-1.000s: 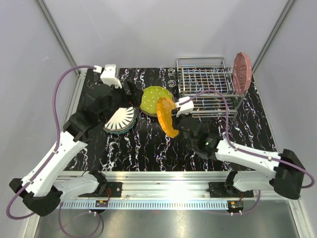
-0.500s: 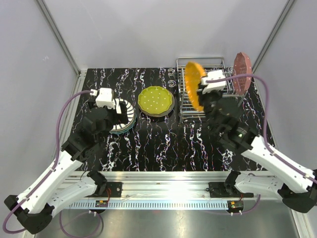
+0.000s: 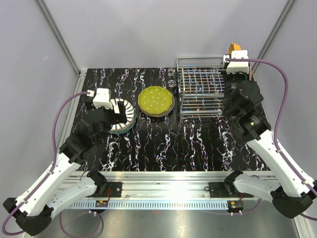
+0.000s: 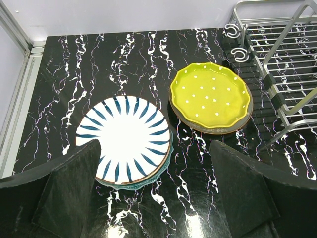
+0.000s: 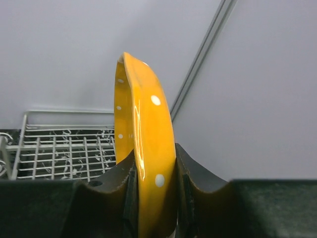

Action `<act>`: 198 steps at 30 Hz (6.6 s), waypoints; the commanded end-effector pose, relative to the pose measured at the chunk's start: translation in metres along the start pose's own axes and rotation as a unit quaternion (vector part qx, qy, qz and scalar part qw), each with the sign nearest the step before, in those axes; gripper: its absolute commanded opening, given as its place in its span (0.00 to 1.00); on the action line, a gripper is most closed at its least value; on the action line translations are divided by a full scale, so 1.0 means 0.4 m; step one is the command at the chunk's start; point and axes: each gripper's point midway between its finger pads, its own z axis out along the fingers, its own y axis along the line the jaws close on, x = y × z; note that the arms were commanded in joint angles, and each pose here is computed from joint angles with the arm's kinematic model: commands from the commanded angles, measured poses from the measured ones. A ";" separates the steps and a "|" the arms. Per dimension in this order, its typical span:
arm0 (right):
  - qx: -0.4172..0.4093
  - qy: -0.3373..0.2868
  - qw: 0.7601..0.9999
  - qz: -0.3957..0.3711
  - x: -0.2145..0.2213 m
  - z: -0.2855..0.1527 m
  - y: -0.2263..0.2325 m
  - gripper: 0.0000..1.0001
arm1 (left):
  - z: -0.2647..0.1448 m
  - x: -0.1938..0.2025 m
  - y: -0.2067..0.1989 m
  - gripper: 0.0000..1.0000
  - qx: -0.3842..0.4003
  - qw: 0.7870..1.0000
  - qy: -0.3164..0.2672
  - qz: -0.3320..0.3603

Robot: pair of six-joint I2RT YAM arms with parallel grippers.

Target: Load the plates into the dish rack

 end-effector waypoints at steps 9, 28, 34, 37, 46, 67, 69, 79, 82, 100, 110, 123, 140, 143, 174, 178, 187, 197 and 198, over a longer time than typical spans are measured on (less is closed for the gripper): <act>-0.003 -0.021 1.000 0.003 -0.039 0.084 -0.061 0.00 | 0.005 -0.021 -0.018 0.96 0.013 1.000 -0.018 -0.003; -0.014 0.016 1.000 -0.003 0.091 0.158 -0.083 0.00 | 0.014 -0.005 -0.031 0.97 0.020 1.000 -0.009 0.005; -0.006 0.017 1.000 -0.014 0.108 0.179 -0.081 0.00 | 0.016 -0.004 -0.034 0.98 0.022 1.000 -0.008 0.006; -0.005 0.017 1.000 -0.016 0.114 0.187 -0.077 0.00 | 0.016 -0.003 -0.034 0.98 0.022 1.000 -0.008 0.008; 0.002 0.012 1.000 -0.009 0.136 0.206 -0.071 0.00 | 0.018 0.000 -0.039 0.98 0.026 1.000 -0.006 0.009; 0.014 -0.011 0.999 0.039 0.184 0.264 -0.083 0.14 | 0.026 0.011 -0.041 0.99 0.023 1.000 0.001 0.018; 0.012 -0.010 0.999 0.040 0.185 0.270 -0.079 0.22 | 0.029 0.014 -0.041 0.99 0.023 1.000 0.002 0.019; 0.015 -0.008 0.999 0.042 0.186 0.287 -0.079 0.54 | 0.033 0.019 -0.043 0.99 0.023 0.999 0.006 0.023; 0.013 -0.009 0.999 0.043 0.185 0.288 -0.077 0.56 | 0.034 0.023 -0.043 0.99 0.022 0.999 0.008 0.025; 0.001 -0.010 0.998 0.064 0.151 0.286 -0.076 0.61 | 0.036 0.025 -0.044 0.99 0.023 0.999 0.009 0.027; -0.015 -0.017 0.996 0.088 0.106 0.261 -0.083 0.59 | 0.035 0.022 -0.047 0.99 0.025 0.999 0.008 0.027; -0.023 0.050 0.989 0.135 0.134 0.164 -0.103 0.51 | 0.032 0.020 -0.045 0.99 0.026 0.999 0.007 0.025; -0.049 0.100 0.982 0.150 0.224 0.138 -0.054 0.48 | 0.028 0.017 -0.050 0.99 0.033 0.999 0.005 0.022; -0.049 0.101 0.983 0.147 0.234 0.148 -0.047 0.48 | 0.028 0.016 -0.049 0.99 0.032 0.999 0.005 0.023; -0.051 0.114 0.986 0.115 0.279 0.271 0.012 0.28 | 0.032 0.022 -0.053 0.99 0.035 0.999 0.009 0.026; -0.061 0.120 0.984 0.114 0.295 0.278 0.029 0.28 | 0.032 0.023 -0.053 0.99 0.034 0.999 0.010 0.027; -0.072 0.130 0.983 0.108 0.312 0.269 0.040 0.29 | 0.033 0.025 -0.056 0.99 0.036 0.999 0.011 0.027; -0.072 0.130 0.983 0.110 0.309 0.266 0.038 0.30 | 0.033 0.021 -0.056 0.99 0.037 0.999 0.009 0.026; -0.074 0.129 0.983 0.110 0.305 0.265 0.039 0.30 | 0.033 0.024 -0.055 0.99 0.037 0.999 0.011 0.027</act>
